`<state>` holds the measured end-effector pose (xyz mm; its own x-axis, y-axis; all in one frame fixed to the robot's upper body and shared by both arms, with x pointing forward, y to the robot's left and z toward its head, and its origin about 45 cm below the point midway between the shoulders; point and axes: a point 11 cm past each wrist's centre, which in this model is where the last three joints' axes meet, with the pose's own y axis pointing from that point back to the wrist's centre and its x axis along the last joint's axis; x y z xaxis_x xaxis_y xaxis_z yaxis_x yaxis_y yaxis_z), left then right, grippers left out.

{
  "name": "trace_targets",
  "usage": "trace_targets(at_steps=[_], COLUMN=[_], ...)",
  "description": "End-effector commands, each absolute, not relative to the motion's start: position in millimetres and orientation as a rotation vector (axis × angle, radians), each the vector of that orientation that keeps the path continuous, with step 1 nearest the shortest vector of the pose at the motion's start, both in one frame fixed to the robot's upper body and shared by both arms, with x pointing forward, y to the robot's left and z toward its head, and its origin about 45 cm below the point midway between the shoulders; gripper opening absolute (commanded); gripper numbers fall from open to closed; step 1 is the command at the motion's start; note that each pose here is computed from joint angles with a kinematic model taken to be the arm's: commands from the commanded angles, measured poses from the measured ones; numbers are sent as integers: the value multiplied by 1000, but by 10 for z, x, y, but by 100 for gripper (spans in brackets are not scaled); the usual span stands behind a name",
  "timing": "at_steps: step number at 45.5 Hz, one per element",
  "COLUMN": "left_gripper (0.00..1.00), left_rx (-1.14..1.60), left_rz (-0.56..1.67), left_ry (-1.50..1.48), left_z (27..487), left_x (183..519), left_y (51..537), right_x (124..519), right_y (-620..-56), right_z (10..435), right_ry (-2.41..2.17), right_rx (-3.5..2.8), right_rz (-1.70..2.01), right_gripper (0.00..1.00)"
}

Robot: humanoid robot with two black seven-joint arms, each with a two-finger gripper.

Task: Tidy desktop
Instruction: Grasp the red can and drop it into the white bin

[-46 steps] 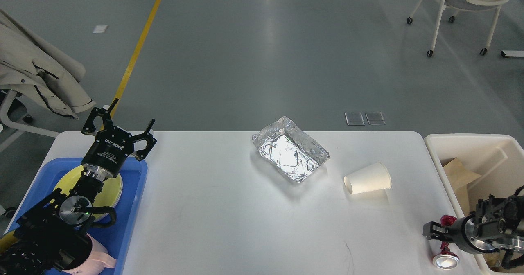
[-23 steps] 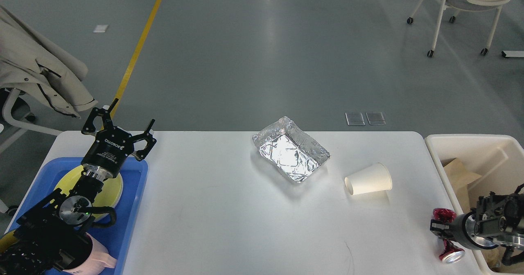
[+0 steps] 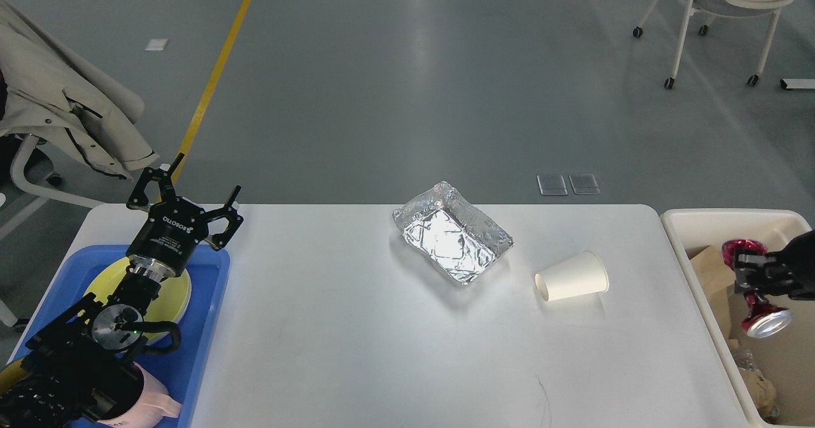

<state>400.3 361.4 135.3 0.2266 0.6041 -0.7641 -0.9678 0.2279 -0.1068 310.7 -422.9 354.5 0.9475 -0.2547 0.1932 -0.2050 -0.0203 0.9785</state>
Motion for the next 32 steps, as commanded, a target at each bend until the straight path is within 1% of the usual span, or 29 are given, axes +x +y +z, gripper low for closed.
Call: trace_targets(at_steps=[1, 3, 6, 11, 14, 17, 24, 28, 32], left_gripper=[100, 100, 100, 100, 100, 100, 100, 100, 100], left_rx=[-665, -665, -665, -665, -664, -665, -665, -665, -665], left_rz=[1200, 1200, 1200, 1200, 1201, 1200, 1199, 1200, 1200], left_ry=[667, 667, 667, 667, 666, 667, 667, 667, 667], left_z=[1353, 1353, 1353, 1353, 1356, 1353, 1354, 1353, 1353], left_x=[4004, 4004, 4004, 4004, 4004, 4004, 4004, 4004, 4004], left_y=[3612, 3612, 3613, 3613, 3620, 3612, 3611, 3612, 3613], right_x=[3172, 3161, 3164, 3181, 3244, 3354, 3556, 3458, 3296], right_y=[-3762, -3701, -3685, -3753, -3925, -4264, -5412, -5958, -6131], right_z=[4788, 4920, 4993, 4959, 4891, 4631, 3802, 3221, 2537], right_ry=[-350, -339, -343, -348, -377, -429, -551, -539, -583], right_rx=[1674, 1668, 1658, 1644, 1602, 1542, 1245, 1088, 1083], right_rz=[153, 190, 220, 203, 189, 170, 188, 219, 210], right_gripper=[0, 0, 0, 0, 0, 0, 0, 0, 0])
